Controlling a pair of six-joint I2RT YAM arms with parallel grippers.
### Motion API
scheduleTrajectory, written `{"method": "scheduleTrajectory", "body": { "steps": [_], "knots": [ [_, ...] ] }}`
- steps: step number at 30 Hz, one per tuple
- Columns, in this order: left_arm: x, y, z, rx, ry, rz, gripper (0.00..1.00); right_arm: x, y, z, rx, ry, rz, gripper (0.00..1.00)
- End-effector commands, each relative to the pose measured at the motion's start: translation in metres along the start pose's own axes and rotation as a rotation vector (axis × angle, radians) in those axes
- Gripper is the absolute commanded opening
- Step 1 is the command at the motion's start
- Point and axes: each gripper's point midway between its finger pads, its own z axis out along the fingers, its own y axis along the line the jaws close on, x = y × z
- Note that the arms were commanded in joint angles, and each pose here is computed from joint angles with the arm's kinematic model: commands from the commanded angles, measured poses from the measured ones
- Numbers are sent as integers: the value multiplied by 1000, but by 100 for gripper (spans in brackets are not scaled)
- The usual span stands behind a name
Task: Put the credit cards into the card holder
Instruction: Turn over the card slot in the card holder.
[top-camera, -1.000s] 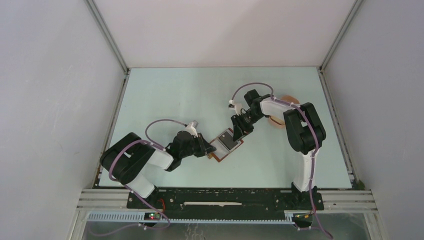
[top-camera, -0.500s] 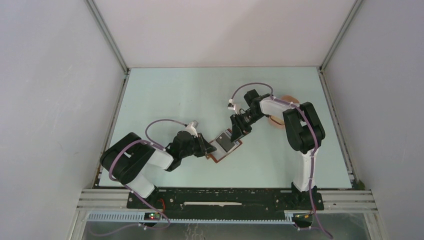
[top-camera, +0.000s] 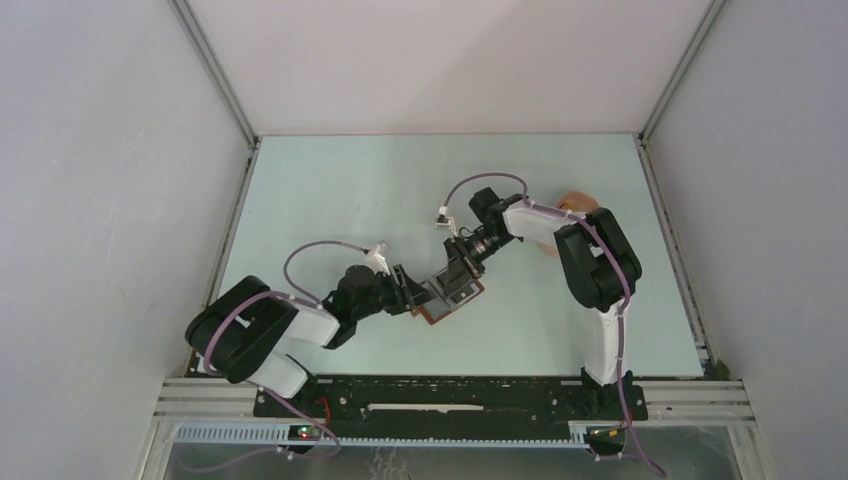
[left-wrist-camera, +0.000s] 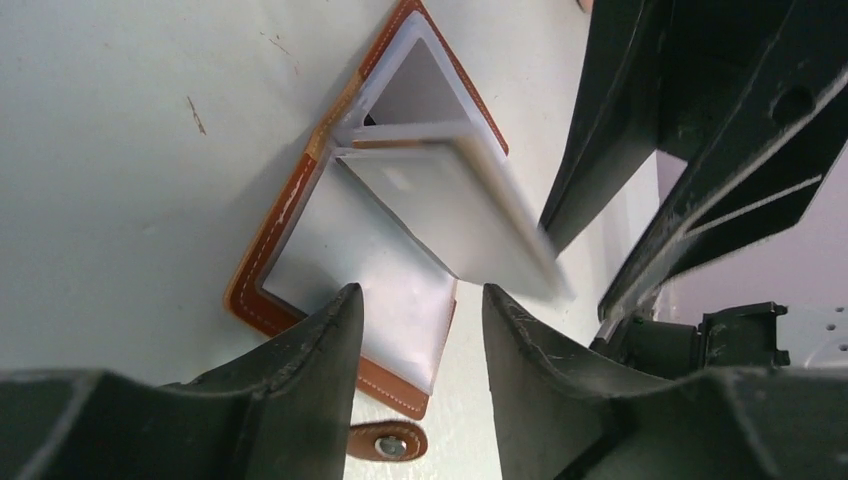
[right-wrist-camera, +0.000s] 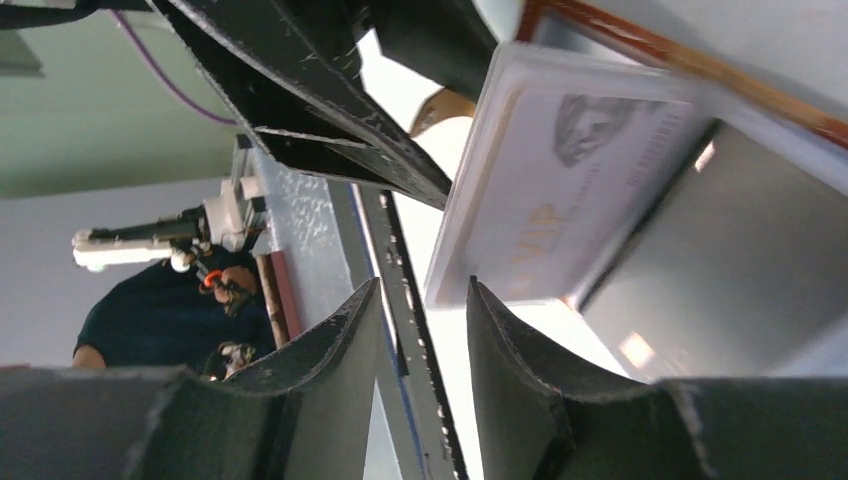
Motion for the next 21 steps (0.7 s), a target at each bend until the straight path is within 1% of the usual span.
{"method": "scheduleTrajectory", "body": {
  "steps": [1, 6, 11, 13, 16, 19, 21],
  "knots": [
    [-14, -5, -12, 26, -88, -11, 54, -7, 39, 13, -111, 15, -57, 46],
    [-20, 4, -25, -18, -146, -26, 54, 4, 35, 33, -99, 71, -49, 46],
    [-28, 10, -41, -81, -200, 4, 54, 2, 18, 31, -23, 68, -39, 46],
    [-33, 6, -47, -82, -214, 26, 53, 0, 19, 26, -6, 63, -71, 45],
    [-41, -8, -52, -56, -224, 64, 51, -8, 33, 11, 27, 36, -167, 45],
    [-46, -25, -54, -6, -223, 84, 48, -17, 30, -6, 140, 2, -238, 45],
    [-48, -32, -52, 14, -213, 93, 47, -22, 16, -20, 231, -27, -232, 45]
  ]
}}
